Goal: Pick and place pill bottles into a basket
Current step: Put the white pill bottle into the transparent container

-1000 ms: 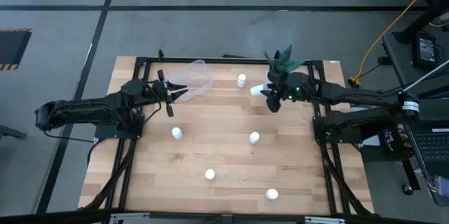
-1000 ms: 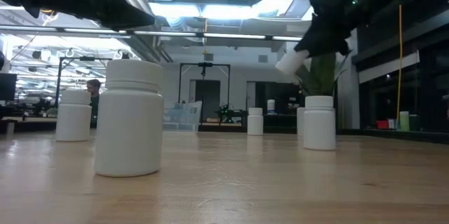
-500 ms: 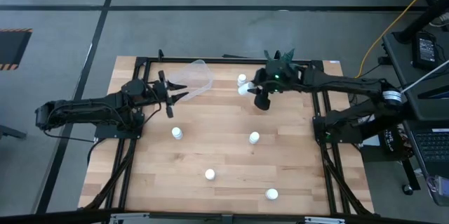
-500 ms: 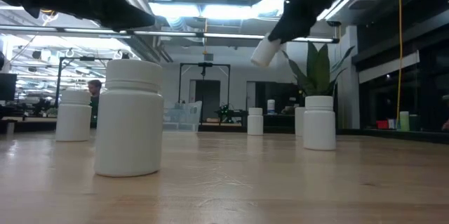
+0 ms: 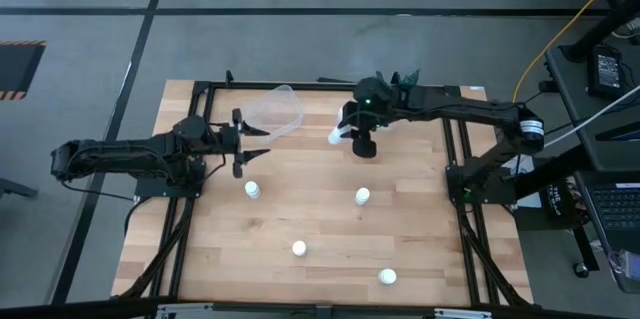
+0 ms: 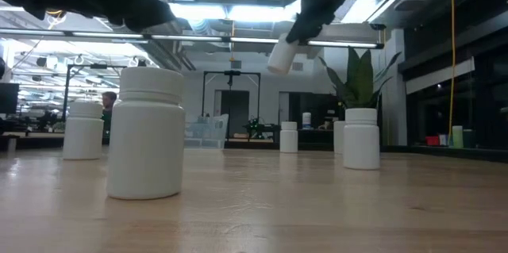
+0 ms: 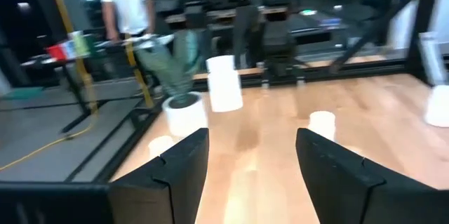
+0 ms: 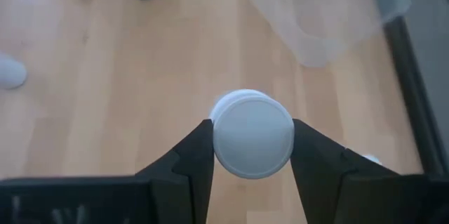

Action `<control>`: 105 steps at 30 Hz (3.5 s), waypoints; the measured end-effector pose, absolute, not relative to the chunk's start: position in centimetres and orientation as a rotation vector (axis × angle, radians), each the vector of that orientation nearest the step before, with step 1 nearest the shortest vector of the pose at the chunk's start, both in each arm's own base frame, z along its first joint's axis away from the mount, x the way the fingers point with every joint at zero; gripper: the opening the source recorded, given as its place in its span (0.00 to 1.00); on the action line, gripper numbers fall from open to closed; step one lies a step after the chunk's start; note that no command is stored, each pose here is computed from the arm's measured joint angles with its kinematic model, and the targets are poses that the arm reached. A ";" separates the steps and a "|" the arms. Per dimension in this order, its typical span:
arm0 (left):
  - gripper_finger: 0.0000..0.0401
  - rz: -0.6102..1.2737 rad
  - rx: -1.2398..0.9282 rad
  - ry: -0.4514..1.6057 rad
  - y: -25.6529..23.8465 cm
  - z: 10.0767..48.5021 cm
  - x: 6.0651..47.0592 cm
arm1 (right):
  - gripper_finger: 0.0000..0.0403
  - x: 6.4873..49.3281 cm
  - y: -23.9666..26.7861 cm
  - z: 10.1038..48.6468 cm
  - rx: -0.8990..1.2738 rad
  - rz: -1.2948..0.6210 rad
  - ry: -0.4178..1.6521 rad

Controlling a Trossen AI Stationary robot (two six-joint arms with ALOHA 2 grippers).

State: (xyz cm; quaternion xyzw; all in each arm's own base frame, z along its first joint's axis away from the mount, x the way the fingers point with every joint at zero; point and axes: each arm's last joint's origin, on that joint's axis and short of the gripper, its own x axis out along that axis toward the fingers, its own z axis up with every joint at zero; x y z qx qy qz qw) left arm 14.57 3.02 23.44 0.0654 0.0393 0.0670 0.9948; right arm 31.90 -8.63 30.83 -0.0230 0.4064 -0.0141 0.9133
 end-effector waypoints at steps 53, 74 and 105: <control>0.52 0.192 0.131 0.081 4.5 25.1 18.9 | 0.37 36.1 -7.8 31.4 -0.156 0.056 0.819; 0.52 0.182 0.144 0.170 5.9 25.2 24.3 | 0.37 36.7 -7.5 30.9 -0.214 0.127 0.804; 0.52 0.144 0.015 0.241 6.9 23.1 29.0 | 0.37 36.7 -7.5 30.9 -0.270 0.143 0.794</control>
